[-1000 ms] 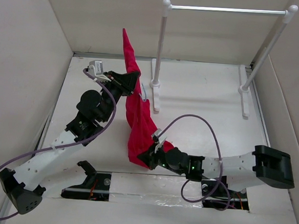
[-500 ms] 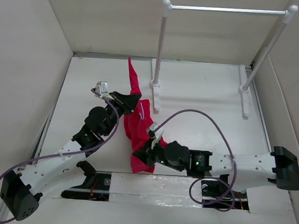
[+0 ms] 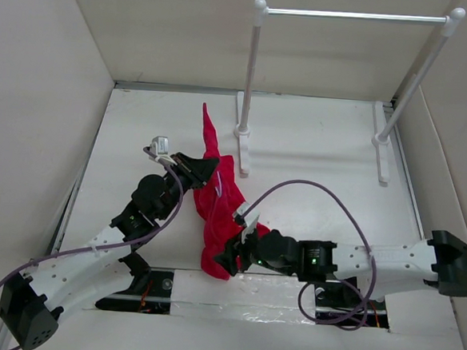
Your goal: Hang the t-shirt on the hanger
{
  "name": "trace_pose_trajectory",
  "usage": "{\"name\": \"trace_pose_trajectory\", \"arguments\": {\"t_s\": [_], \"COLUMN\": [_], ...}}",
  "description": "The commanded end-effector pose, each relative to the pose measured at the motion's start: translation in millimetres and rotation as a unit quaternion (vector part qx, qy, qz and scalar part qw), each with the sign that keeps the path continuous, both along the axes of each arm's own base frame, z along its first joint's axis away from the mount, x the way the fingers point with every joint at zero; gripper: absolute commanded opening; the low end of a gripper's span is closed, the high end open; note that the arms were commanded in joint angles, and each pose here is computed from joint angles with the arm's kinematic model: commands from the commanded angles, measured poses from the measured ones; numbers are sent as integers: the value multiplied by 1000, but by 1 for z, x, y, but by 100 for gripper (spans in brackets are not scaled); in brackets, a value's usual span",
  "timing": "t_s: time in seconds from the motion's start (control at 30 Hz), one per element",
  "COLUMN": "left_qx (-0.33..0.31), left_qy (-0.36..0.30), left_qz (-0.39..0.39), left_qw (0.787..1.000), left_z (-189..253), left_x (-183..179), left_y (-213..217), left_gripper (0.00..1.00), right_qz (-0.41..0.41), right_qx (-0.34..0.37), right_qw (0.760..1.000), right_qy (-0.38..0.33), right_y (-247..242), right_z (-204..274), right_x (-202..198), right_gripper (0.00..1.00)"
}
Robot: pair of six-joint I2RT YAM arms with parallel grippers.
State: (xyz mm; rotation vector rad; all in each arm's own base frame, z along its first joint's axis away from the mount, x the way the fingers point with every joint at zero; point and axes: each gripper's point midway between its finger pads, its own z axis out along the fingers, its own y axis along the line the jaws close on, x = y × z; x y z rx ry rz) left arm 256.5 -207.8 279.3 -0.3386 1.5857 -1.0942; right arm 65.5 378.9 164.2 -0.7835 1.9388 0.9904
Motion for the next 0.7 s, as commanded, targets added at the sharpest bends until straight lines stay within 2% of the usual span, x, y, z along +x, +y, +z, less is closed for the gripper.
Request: {"name": "trace_pose_trajectory", "arguments": {"t_s": [0.0, 0.03, 0.07, 0.13, 0.17, 0.27, 0.3, 0.33, 0.37, 0.47, 0.53, 0.67], "left_qx": [-15, -14, -18, -20, -20, -16, -19, -25, -24, -24, -26, -37], "left_qy": [-11, -9, -7, -4, -2, 4, 5, 4, 5, 5, 8, 11], "left_qz": [-7, -8, -9, -11, -12, -15, -15, -15, -14, -12, -16, -24], "left_qw": [1000, 1000, 1000, 1000, 1000, 1000, 1000, 1000, 1000, 1000, 999, 999], "left_z": [8, 6, 4, -1, -2, -4, -4, -3, -5, -2, -2, -7], "left_x": [0, 0, -1, -1, -1, 0, -1, -2, -1, -1, -1, -3], "left_y": [-3, -3, -3, -4, -4, -7, -6, -6, -5, -5, -7, -9], "left_gripper": [0, 0, 0, 0, 0, 0, 0, 0, 0, 0, 0, 0], "right_qz": [-33, -38, -42, -74, -81, -109, -135, -147, -157, -176, -183, -196], "right_qx": [40, 55, 62, 87, 98, 131, 138, 146, 151, 143, 135, 137], "right_qw": [998, 997, 996, 991, 988, 978, 973, 969, 966, 962, 960, 955], "right_qy": [-34, -40, -50, -70, -86, -119, -127, -136, -137, -156, -164, -173], "right_y": [-6, -10, -12, -16, -19, -24, -29, -30, -32, -31, -24, -15], "right_z": [50, 64, 71, 90, 104, 136, 144, 153, 156, 163, 163, 167], "right_x": [14, 16, 19, 31, 35, 47, 55, 59, 62, 70, 76, 88], "right_gripper": [63, 61, 47, 8, 0, 0, 4, 29, 40, 63, 66, 64]}}
